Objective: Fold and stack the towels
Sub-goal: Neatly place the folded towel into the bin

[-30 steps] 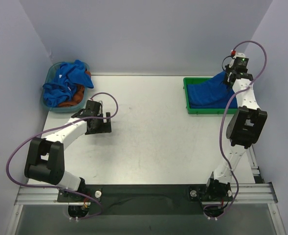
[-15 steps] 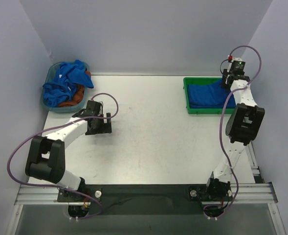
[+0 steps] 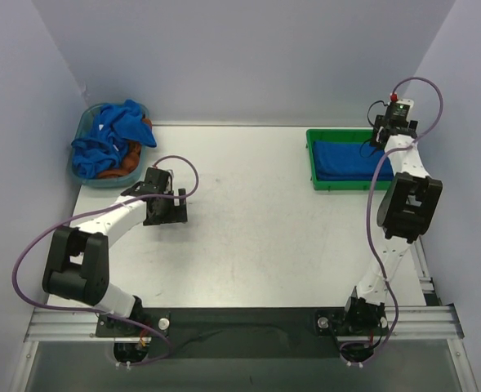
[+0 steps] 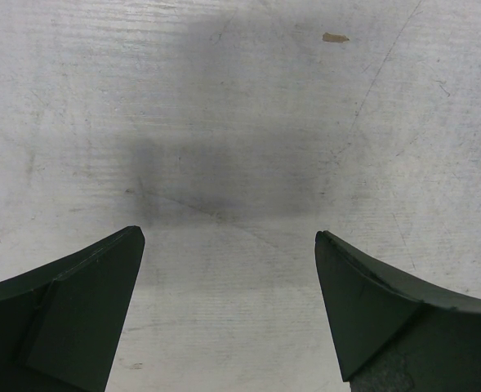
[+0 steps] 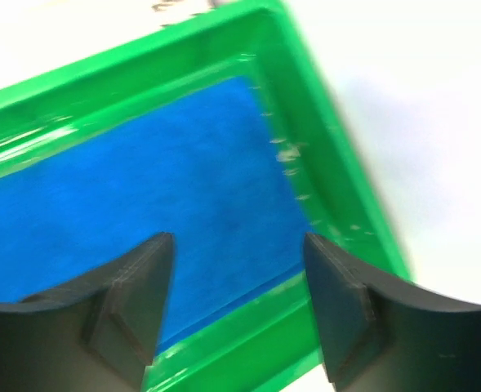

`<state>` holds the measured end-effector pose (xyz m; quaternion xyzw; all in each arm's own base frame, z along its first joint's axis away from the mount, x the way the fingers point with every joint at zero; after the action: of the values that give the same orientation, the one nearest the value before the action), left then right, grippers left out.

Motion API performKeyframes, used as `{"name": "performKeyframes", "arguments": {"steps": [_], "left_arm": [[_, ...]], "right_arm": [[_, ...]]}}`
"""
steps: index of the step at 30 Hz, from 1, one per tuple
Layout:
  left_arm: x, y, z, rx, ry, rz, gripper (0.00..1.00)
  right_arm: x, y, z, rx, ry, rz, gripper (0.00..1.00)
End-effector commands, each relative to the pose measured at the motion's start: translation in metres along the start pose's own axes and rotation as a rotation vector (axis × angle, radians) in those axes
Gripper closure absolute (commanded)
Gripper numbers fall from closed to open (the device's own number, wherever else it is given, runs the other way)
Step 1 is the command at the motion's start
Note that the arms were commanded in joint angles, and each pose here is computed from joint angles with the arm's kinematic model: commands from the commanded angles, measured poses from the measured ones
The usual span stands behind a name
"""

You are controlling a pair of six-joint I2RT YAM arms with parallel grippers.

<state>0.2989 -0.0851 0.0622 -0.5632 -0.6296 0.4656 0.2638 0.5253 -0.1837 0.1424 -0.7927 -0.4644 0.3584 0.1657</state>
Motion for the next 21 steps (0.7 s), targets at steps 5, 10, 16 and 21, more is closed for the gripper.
{"name": "performKeyframes", "arguments": {"steps": [5,10,16,21], "left_arm": [[-0.012,-0.009,-0.016,-0.055,0.009,0.052,0.03],[-0.015,-0.015,-0.018,-0.068,0.009,0.066,0.03],[-0.017,-0.022,-0.023,-0.094,0.009,0.083,0.03],[-0.018,-0.027,-0.024,-0.109,0.007,0.09,0.03]], "right_arm": [[0.09,-0.057,-0.029,-0.114,0.132,-0.405,0.58],[0.152,-0.07,-0.005,-0.022,0.219,-0.604,0.75],[0.189,-0.077,0.026,0.087,0.261,-0.685,0.83],[0.208,-0.091,0.063,0.194,0.287,-0.721,0.84]]}}
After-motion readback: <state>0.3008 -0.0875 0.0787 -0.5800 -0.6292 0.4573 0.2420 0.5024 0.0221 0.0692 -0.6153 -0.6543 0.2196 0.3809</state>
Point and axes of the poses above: each gripper's point midway between its finger pads, its own y axis out along the fingers, its own x axis along the line the jaws close on, z = x × y, the point moved 2 cm from there along -y, back along the fingers, and after that the axes turned 11 degrees about -y, right-handed, at the moved point
